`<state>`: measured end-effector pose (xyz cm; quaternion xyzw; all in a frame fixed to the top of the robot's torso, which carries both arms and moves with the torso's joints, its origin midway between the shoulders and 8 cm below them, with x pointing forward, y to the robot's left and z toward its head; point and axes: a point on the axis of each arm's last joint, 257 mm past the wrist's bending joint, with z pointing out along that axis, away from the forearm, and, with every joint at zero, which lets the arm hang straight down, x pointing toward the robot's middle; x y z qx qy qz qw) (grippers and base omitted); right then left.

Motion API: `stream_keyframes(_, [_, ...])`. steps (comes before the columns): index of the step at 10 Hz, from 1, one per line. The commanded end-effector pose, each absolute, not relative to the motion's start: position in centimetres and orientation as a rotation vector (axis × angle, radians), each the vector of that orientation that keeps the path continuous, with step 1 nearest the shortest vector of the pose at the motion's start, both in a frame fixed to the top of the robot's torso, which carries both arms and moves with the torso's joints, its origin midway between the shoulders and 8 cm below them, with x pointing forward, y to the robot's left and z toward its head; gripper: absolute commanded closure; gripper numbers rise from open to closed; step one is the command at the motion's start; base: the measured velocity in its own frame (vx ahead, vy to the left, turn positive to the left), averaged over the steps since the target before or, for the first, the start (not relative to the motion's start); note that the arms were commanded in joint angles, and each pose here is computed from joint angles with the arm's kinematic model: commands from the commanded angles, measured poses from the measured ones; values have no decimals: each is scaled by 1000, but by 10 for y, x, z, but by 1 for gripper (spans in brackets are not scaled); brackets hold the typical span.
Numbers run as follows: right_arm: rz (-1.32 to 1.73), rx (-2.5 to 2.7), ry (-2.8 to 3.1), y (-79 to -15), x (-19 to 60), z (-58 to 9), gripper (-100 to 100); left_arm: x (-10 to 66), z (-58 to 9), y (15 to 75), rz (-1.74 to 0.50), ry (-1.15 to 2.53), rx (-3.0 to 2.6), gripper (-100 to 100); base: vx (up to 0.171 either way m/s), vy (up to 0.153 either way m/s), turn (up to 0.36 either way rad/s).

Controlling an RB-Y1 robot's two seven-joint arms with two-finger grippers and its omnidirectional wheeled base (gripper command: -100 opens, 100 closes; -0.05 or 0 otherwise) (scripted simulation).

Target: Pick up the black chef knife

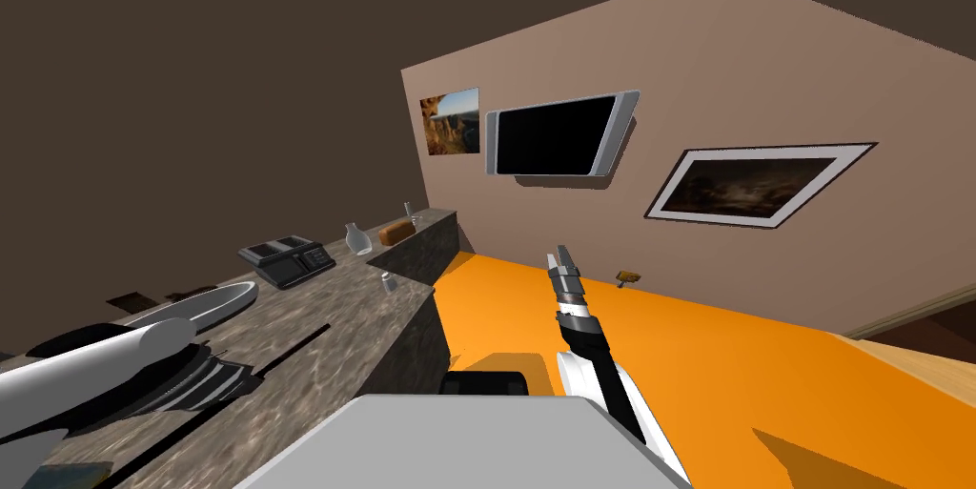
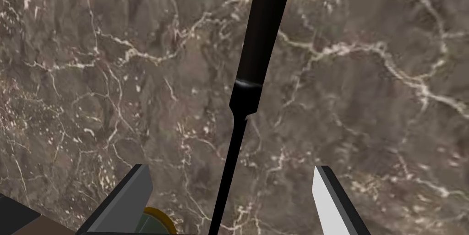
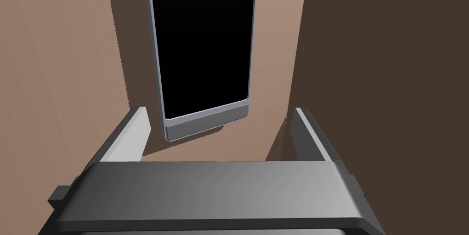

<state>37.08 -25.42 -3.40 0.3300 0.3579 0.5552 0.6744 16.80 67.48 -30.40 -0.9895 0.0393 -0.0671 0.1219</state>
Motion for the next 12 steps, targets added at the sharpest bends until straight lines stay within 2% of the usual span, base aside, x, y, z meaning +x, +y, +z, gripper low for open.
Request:
stream_keyframes(1, [1249, 743, 805, -254, 371, -34, 0, 151, -308, 675, -126, 88, -2913, -100, 86, 23, -77])
stream_keyframes(9, [1249, 743, 805, -254, 371, -34, 0, 99, -316, 661, 145, 8, -2996, -100, 58, 19, -55])
stream_keyframes(11, [1249, 743, 805, -254, 371, -34, 0, 100, -317, 661, 147, 8, -2997, -100, 29, 11, -22])
stream_keyframes(12, [1249, 743, 805, -254, 371, -34, 0, 99, -317, 661, 151, 7, -2999, 0, 0, 0, 0])
